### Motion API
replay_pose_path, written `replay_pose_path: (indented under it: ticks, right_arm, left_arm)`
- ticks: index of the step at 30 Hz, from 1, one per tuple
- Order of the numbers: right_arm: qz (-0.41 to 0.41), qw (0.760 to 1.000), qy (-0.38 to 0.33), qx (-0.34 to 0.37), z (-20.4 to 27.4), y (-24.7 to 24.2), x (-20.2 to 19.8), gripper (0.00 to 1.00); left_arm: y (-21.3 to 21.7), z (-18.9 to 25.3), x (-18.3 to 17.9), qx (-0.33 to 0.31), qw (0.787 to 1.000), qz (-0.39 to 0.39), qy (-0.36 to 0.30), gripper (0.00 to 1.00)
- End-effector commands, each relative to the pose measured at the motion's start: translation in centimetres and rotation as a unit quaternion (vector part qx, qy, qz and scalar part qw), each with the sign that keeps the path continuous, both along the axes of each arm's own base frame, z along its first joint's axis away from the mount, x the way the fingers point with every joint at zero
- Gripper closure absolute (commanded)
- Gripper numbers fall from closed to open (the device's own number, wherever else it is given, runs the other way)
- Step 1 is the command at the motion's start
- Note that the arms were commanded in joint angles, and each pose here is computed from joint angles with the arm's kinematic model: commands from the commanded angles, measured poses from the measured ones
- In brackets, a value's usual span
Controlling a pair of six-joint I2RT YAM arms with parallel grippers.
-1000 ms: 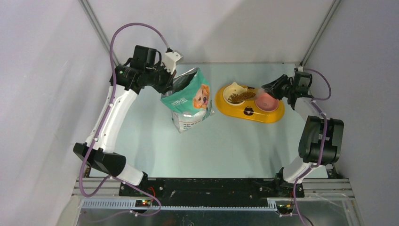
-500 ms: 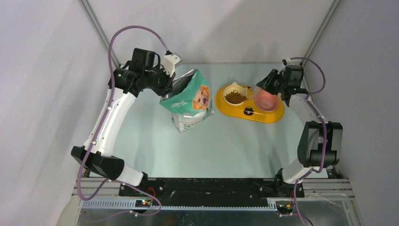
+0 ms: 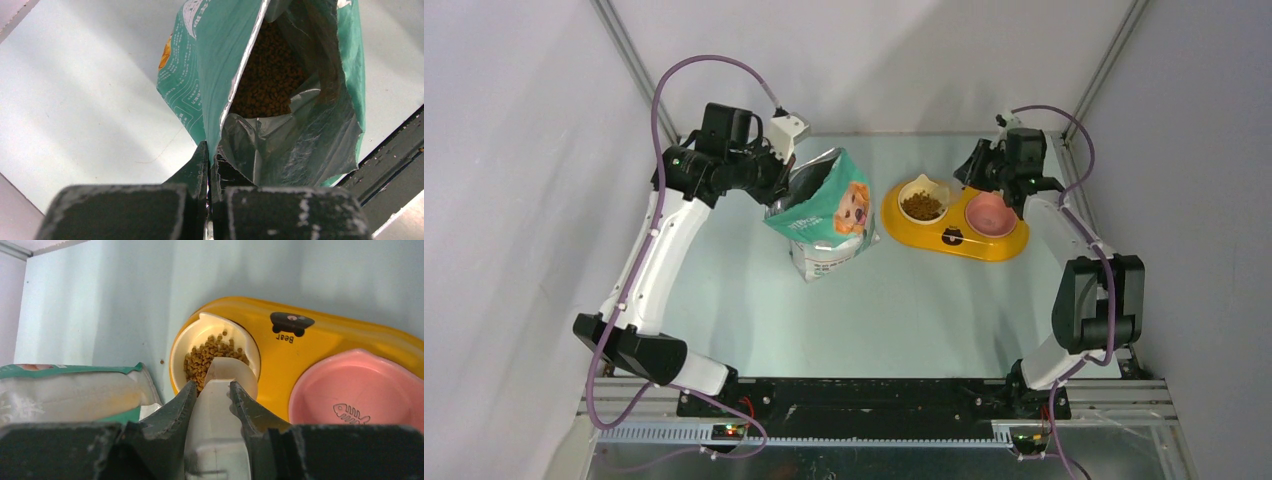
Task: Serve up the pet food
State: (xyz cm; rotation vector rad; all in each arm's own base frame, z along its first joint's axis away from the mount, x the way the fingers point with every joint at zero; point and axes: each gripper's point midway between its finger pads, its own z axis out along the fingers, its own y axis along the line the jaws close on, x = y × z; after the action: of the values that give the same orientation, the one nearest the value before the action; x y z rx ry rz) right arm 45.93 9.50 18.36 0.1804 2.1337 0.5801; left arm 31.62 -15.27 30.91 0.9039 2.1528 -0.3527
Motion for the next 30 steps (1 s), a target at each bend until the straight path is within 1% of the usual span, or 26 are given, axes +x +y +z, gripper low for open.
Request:
replay_pose_path:
  ticks: [1,5,10,17,22,27,29,30]
  right_arm:
    - [0.017,0.997,-0.06,-0.036,3.0,0.9,2.0,1.0]
    - [0.032,0.994,-0.085,-0.068,4.1,1.6,2.6,1.0]
    - [0.051,0.982,-0.137,-0.117,7.3,1.7,3.2,1.0]
    - [0.075,0.969,-0.178,-0.157,10.4,1.5,2.1,1.0]
    - [0.119,0.963,-0.182,-0.162,12.2,1.4,-1.0,1.0]
    - [0.139,0.95,-0.229,-0.162,17.1,0.4,-5.3,1.0]
    - [0.149,0.942,-0.255,-0.16,19.7,0.8,-7.2,1.0]
    - [0.152,0.938,-0.269,-0.159,21.0,1.1,-8.2,1.0]
  left_arm:
    - [0.8,1.4,-1.5,-0.008,1.0,0.004,-0.008,1.0]
    - [0.8,1.5,-1.6,-0.009,1.0,0.005,-0.008,1.0]
    - [0.9,1.5,-1.9,-0.009,1.0,0.004,-0.009,1.0]
    - [0.7,1.7,-2.0,-0.013,1.0,0.0,-0.012,1.0]
    - [0.4,1.7,-2.1,-0.019,1.0,-0.008,-0.01,1.0]
    - [-0.1,1.6,-2.0,-0.032,0.999,-0.017,-0.017,1.0]
    - [-0.3,1.4,-1.8,-0.035,0.999,-0.018,-0.015,0.96]
    - [-0.3,1.3,-1.7,-0.037,0.999,-0.015,-0.011,0.88]
